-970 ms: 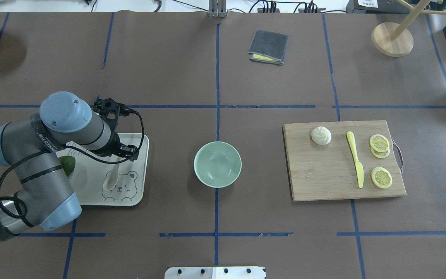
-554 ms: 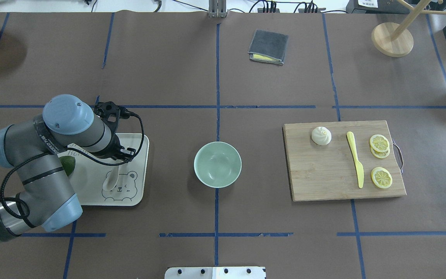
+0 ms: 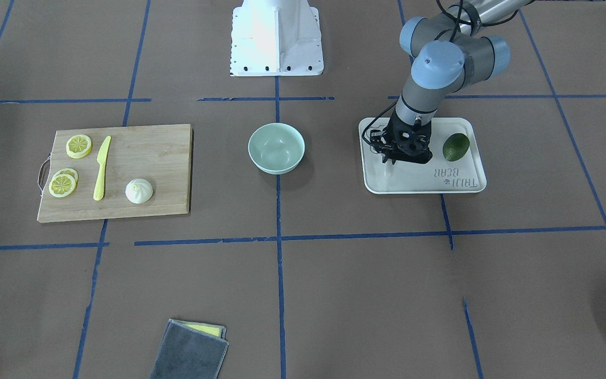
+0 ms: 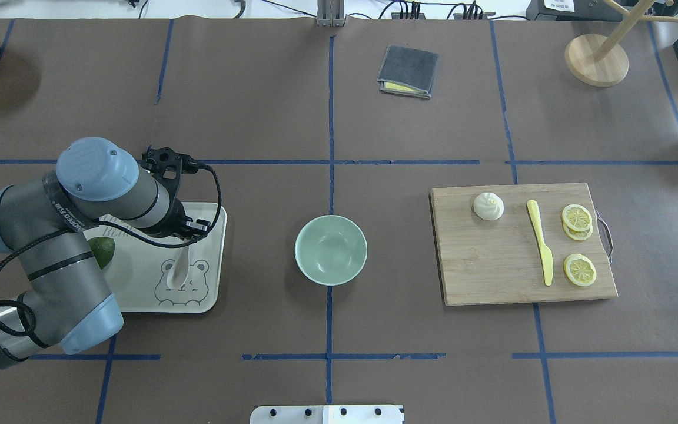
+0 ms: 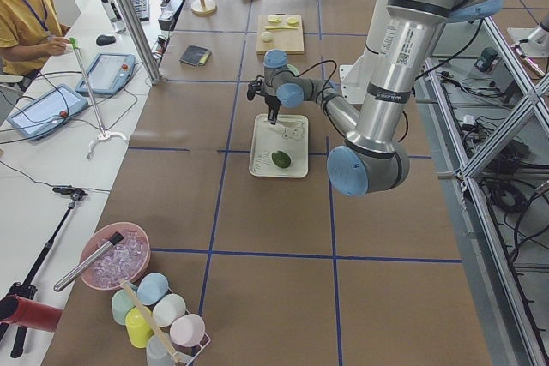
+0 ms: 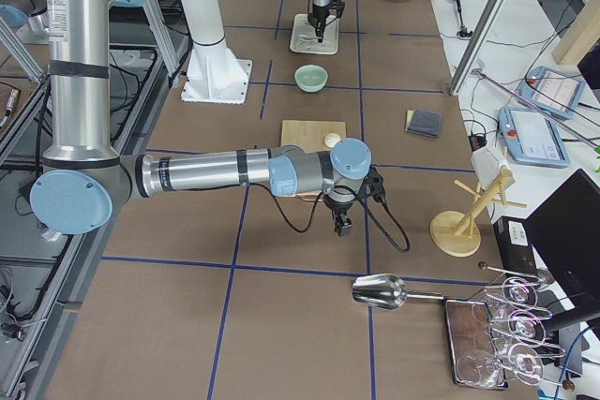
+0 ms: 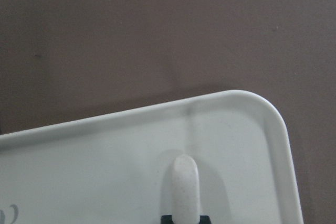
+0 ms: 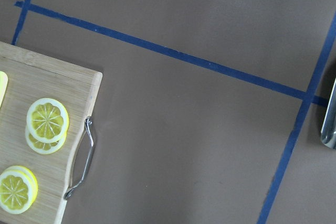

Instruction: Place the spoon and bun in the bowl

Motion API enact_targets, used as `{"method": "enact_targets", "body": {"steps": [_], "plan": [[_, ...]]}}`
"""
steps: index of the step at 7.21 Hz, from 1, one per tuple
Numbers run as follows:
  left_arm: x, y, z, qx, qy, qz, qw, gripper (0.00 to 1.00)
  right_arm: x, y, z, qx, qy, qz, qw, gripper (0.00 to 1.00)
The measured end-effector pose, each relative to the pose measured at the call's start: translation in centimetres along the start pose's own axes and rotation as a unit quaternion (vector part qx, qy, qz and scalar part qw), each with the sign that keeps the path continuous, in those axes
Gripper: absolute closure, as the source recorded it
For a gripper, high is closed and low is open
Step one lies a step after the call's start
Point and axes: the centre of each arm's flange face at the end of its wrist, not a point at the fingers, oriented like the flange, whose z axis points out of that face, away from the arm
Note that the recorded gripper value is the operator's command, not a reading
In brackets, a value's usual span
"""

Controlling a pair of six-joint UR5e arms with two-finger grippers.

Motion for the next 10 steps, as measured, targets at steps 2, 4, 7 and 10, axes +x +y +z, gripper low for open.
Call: {"method": "enact_targets", "body": {"steps": [2, 4, 7, 10], "plan": [[6.2, -1.7, -3.7, 0.024, 0.051, -0.055, 0.9969, 1.00, -1.4, -0.4, -0.3, 0.011, -0.027, -0.001, 0.9996, 0.00], [13.2, -3.7, -5.5, 0.031, 0.093, -0.145, 0.9846, 1.00, -3.6, -1.3, -0.2, 0.033, -0.046, 0.019, 0.9982, 0.00], [19.4, -3.5, -3.5, 0.051, 0.111, -0.233, 0.9648, 0.80, -8.2, -1.3, 1.6, 0.064, -0.088, 0.018, 0.9939, 0.00], [19.7, -3.4, -2.2, 0.064, 0.101, -0.227, 0.9664, 0.00, -13.6, -1.1, 5.1, 0.068, -0.109, 0.063, 0.9897, 0.00]]}}
